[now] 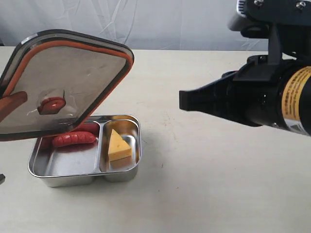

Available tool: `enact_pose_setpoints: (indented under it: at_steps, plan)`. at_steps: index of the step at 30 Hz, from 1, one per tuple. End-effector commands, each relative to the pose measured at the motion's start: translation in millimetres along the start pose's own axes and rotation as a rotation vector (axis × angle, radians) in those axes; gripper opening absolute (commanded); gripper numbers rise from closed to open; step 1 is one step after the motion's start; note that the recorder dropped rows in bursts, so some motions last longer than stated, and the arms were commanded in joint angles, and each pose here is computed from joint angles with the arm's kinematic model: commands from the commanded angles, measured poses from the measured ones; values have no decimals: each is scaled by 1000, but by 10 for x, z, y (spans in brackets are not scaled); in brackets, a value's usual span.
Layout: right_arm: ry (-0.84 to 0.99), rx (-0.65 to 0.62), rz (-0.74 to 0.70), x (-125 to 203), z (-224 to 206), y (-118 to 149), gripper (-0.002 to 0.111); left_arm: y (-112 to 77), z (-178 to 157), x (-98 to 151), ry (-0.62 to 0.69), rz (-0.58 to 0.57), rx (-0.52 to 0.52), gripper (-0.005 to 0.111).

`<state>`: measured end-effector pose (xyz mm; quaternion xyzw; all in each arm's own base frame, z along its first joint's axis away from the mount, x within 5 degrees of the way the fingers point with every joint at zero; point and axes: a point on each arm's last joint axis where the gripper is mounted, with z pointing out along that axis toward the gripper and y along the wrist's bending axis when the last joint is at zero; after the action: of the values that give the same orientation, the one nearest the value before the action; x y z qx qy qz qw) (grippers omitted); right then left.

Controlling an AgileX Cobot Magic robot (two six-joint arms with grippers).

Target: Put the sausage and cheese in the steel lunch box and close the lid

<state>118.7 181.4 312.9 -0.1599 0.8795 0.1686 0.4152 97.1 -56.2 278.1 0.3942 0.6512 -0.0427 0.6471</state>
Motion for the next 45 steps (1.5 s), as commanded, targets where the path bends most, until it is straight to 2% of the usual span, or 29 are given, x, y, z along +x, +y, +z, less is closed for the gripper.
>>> enact_pose_setpoints:
  at_steps: [1,8,11,14,16,18,21,26,29,33,36,40,45]
  plan:
    - [7,-135,81,-127,116,-45,-1,23,6,-23,-4,-3,-9,0]
    - [191,-257,261,-135,340,-220,-1,-16,5,-37,-22,111,32,0]
    - [275,-444,352,-197,407,-352,-1,-6,5,-34,-19,300,20,0]
    - [349,-599,415,-216,468,-417,-1,58,5,-10,21,454,-44,0]
    - [389,-705,464,-218,592,-415,-1,83,4,0,43,604,-67,0]
    - [396,-821,520,-235,703,-361,-1,120,0,14,75,692,-99,0]
    - [386,-995,604,-260,859,-288,-1,215,11,67,164,739,-168,0]
    - [429,-882,671,-124,1209,-370,-1,266,102,144,249,766,-174,0]
    - [452,-876,683,-82,1276,-379,-1,276,137,168,276,768,-176,0]
    - [455,-880,721,-73,1327,-384,-1,210,164,152,228,761,-121,0]
    - [389,-927,629,-95,1311,-372,-1,162,175,134,188,756,-78,0]
    - [236,-1009,316,-95,1269,-336,-1,143,179,126,171,747,-62,0]
    - [215,-1003,226,-78,1257,-326,-1,137,179,140,175,741,-60,0]
